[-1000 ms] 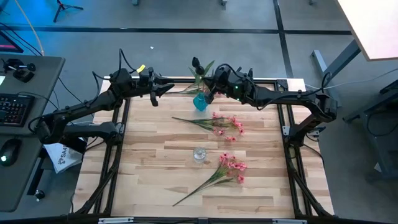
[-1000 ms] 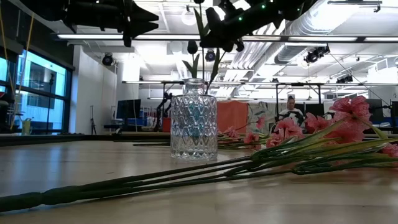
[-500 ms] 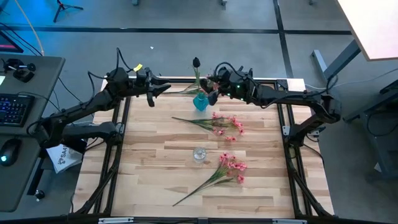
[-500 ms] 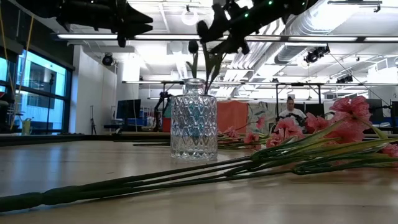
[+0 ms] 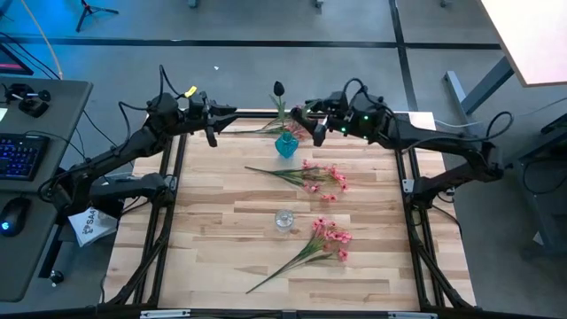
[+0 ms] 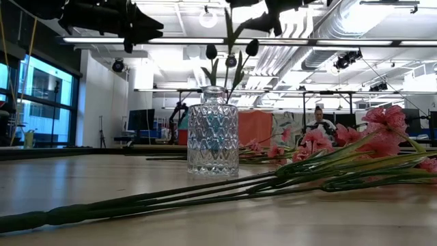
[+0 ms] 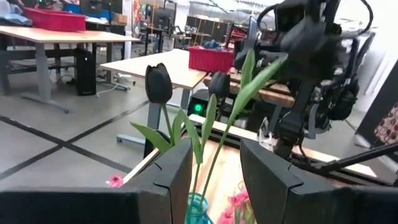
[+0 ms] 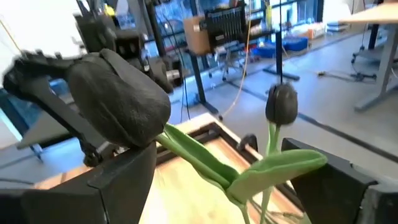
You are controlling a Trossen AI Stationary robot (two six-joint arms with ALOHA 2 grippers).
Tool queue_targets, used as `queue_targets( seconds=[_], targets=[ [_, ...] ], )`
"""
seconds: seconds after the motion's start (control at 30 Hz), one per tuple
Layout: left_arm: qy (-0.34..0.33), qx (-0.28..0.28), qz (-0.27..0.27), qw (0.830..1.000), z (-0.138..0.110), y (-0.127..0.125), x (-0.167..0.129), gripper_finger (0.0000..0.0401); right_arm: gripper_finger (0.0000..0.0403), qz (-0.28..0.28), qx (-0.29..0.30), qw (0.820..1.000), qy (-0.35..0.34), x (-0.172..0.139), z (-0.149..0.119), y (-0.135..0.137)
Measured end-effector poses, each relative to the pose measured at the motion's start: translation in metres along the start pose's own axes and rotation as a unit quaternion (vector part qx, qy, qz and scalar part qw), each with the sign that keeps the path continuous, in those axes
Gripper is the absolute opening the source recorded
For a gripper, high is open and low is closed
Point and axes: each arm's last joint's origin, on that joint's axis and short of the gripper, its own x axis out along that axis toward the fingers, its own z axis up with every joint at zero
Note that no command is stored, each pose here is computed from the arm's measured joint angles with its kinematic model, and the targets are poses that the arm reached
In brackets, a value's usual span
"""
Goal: Sort flowers into vase by color
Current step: Put the black flower into the blue vase, then put the middle pink flower into the transparent vase
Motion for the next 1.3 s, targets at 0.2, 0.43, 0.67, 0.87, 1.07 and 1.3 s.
queue_targets(
  seconds=[0.2, 0.43, 0.67, 0.87, 1.07, 1.3],
  targets=[
    [0.001, 0.007, 0.000, 1.000, 0.000, 0.000, 0.000, 0.0124, 0.0341, -0.026, 0.007, 0.999, 0.027, 0.006, -0.009, -0.004],
    [0.001, 0.020, 0.000, 1.000, 0.000, 0.000, 0.000, 0.0124, 0.0341, -0.022, 0.046, 0.999, 0.005, 0.036, -0.025, -0.006],
    [0.001, 0.020, 0.000, 1.000, 0.000, 0.000, 0.000, 0.0124, 0.0341, -0.026, 0.055, 0.998, 0.013, 0.044, -0.033, -0.007],
    [0.002, 0.020, 0.002, 1.000, 0.000, 0.000, 0.000, 0.0124, 0.0341, -0.079, 0.055, 0.995, -0.011, 0.052, -0.037, -0.010],
    [-0.001, 0.029, 0.006, 1.000, 0.000, 0.000, 0.000, 0.0124, 0.0341, -0.076, 0.053, 0.993, -0.069, 0.062, -0.035, -0.011],
    [-0.001, 0.029, 0.006, 1.000, 0.000, 0.000, 0.000, 0.0124, 0.0341, -0.106, 0.020, 0.985, -0.137, 0.047, -0.009, -0.022]
  ],
)
